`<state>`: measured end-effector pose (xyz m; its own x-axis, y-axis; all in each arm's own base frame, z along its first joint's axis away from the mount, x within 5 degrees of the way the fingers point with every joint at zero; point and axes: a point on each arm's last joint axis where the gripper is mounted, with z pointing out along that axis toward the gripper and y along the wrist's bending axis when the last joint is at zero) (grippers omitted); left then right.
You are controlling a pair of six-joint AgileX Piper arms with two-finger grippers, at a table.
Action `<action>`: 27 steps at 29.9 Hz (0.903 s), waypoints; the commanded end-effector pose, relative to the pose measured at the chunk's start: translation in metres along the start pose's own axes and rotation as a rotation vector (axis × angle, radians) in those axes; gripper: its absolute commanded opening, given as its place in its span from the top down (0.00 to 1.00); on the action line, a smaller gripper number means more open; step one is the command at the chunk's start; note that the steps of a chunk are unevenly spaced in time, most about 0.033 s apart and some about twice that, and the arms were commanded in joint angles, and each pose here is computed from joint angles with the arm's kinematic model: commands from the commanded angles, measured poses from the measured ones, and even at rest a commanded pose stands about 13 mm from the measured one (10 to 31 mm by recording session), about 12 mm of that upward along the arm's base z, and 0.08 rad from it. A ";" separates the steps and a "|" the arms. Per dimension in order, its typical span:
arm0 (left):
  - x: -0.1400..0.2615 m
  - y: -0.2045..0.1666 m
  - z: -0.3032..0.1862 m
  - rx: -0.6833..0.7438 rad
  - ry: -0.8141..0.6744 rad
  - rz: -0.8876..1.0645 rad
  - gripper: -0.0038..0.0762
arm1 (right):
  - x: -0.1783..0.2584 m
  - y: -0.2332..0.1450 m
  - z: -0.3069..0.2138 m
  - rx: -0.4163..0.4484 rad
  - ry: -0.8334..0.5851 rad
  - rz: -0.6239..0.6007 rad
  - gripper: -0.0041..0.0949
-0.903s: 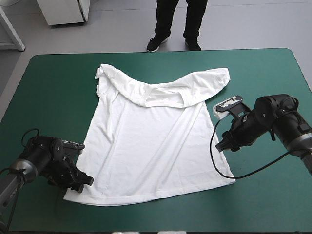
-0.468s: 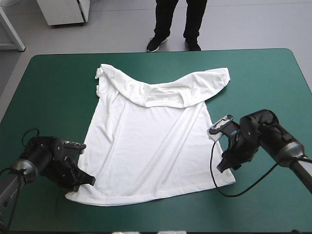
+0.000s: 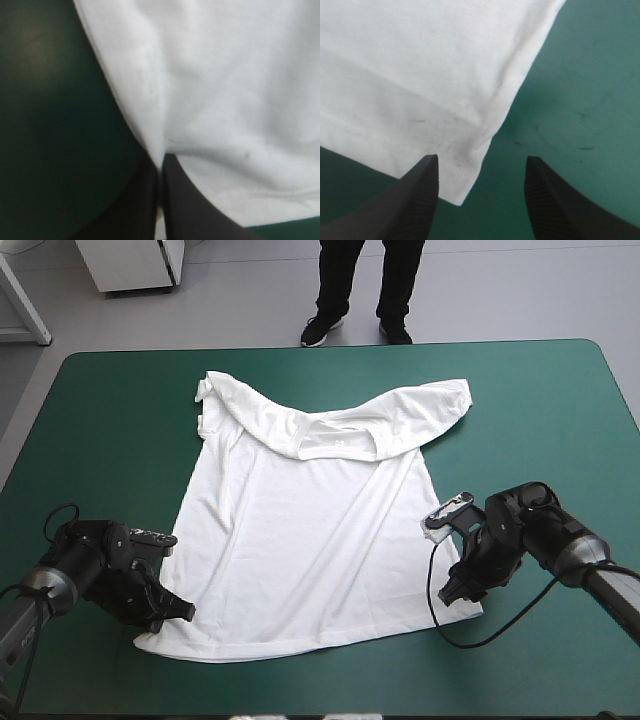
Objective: Fold the cloth
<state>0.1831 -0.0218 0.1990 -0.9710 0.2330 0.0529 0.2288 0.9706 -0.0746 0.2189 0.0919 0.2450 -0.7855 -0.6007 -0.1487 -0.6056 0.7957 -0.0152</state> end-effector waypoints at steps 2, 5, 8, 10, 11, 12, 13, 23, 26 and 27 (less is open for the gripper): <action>0.002 -0.002 0.007 0.014 0.013 0.001 0.96 | -0.009 0.003 0.004 -0.026 -0.010 -0.017 0.47; 0.002 -0.002 0.007 0.014 0.013 0.001 0.96 | -0.013 0.011 0.012 -0.030 0.022 -0.064 0.47; 0.001 -0.002 0.006 0.013 0.007 0.002 0.96 | -0.016 0.018 0.019 -0.041 0.051 -0.086 0.47; 0.001 -0.002 0.005 0.012 0.009 0.003 0.96 | -0.017 0.021 0.024 -0.047 0.081 -0.089 0.47; 0.001 -0.002 0.005 0.012 0.009 0.005 0.96 | -0.017 0.021 0.027 -0.053 0.098 -0.088 0.47; 0.001 -0.002 0.005 0.012 0.011 0.005 0.96 | -0.017 0.021 0.029 -0.054 0.105 -0.086 0.47; 0.001 -0.002 0.005 0.012 0.012 0.005 0.96 | -0.017 0.020 0.030 -0.050 0.113 -0.090 0.47; 0.004 -0.003 0.000 0.009 -0.019 0.011 0.96 | -0.006 0.012 0.037 0.045 0.198 -0.091 0.47; 0.004 -0.003 -0.001 0.009 -0.019 0.011 0.96 | 0.007 0.011 0.046 0.065 0.253 -0.087 0.47; 0.004 -0.003 -0.001 0.009 -0.021 0.012 0.96 | 0.011 0.012 0.050 0.064 0.270 -0.088 0.47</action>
<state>0.1810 -0.0216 0.2006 -0.9696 0.2429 0.0299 0.2403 0.9681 -0.0712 0.2187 0.1126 0.2058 -0.7609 -0.6487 0.0149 -0.6488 0.7604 -0.0274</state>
